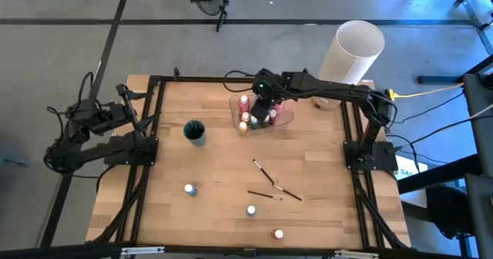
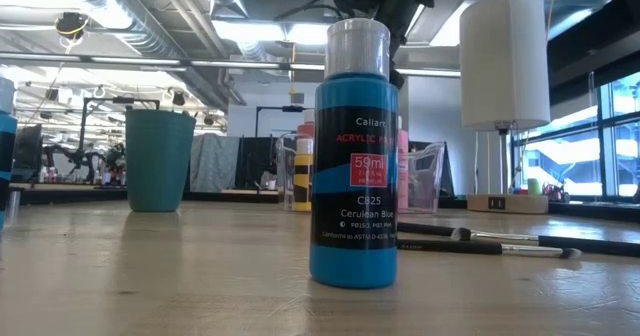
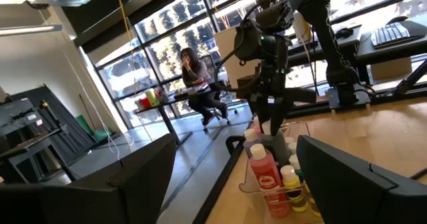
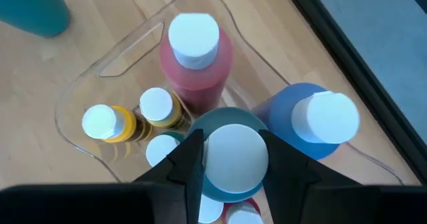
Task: Pick & Place Paint Supplies
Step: Put the gray paint bottle into the transparent bin
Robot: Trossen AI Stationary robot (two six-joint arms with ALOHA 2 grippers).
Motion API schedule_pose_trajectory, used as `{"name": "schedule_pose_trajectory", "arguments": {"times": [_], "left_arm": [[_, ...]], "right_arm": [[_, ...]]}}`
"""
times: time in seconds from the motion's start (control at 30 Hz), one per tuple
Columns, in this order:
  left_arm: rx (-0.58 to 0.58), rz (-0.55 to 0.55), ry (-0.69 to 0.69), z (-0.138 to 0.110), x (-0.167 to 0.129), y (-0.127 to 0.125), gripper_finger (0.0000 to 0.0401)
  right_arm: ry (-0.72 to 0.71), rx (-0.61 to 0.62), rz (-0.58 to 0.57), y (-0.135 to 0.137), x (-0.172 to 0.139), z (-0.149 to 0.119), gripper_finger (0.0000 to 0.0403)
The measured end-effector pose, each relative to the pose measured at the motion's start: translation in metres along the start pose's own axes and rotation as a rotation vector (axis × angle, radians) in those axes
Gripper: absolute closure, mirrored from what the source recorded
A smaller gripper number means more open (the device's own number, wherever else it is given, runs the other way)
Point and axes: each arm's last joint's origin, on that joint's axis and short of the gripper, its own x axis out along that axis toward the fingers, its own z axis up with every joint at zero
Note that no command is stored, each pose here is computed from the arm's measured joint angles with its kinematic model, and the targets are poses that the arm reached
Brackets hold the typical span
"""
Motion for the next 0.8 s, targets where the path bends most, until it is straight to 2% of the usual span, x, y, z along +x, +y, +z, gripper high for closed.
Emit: {"name": "schedule_pose_trajectory", "arguments": {"times": [0.8], "left_arm": [[-0.003,0.000,0.000,0.000,0.000,0.000,0.0093]], "right_arm": [[0.027,-0.024,-0.003,0.001,0.018,-0.001,0.0284]]}}
